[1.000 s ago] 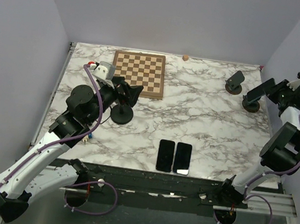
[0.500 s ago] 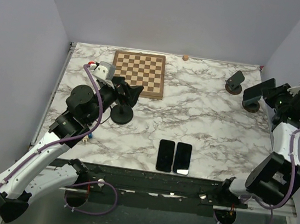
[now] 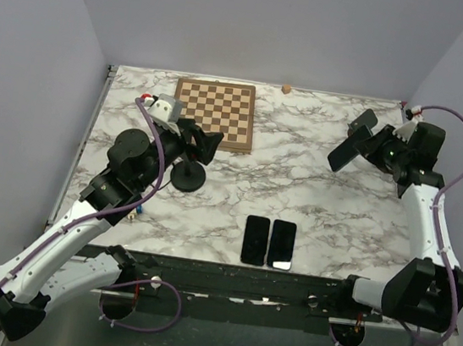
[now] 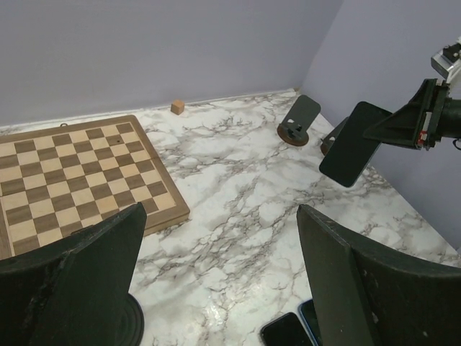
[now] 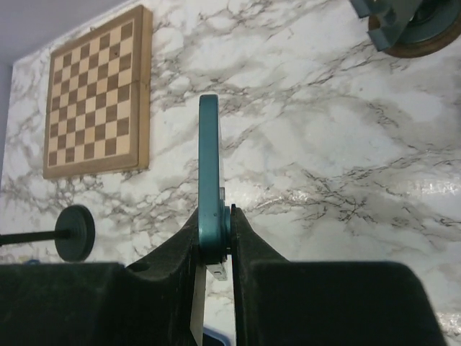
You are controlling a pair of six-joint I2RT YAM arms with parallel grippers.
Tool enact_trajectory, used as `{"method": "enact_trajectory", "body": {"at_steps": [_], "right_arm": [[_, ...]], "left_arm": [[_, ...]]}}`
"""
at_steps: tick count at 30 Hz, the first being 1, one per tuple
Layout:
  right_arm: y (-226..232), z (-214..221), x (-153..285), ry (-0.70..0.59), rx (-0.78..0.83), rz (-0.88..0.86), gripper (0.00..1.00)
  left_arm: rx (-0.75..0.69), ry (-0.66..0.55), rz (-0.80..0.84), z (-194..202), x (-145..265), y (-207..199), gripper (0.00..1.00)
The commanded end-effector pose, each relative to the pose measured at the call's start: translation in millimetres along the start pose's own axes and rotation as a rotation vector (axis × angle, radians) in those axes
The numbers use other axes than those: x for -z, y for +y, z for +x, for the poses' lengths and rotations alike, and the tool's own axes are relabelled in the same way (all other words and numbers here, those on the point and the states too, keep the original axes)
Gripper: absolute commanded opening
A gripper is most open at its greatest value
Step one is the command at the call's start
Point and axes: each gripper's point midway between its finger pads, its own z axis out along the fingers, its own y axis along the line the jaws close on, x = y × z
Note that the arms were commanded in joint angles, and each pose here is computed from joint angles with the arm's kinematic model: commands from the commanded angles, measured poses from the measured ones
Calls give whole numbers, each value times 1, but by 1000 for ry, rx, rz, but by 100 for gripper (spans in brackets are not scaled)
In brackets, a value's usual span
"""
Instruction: Remove the phone from the phone stand
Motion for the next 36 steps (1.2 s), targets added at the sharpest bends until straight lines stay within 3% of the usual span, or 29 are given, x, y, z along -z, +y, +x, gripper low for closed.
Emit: {"method": "enact_trajectory", "body": {"at_steps": [1,9,17,30,36], "right_arm": [[13,30,2,240,34,20,1],[14,104,12,592,90,135,1],[22,161,34,814,164,224,1],[26,206,73,927,173,457,1],[28,226,86,976,139,449,1]], "left_arm": [[-2,-7,24,-1,-2,-5,93],[-6,-7,14,0,-2,-3,93],[-6,-4,16,1,-3,-4,93],[1,-6,31,0,-1,-8,93],[2,-3,29,0,-1,-7,93]]}}
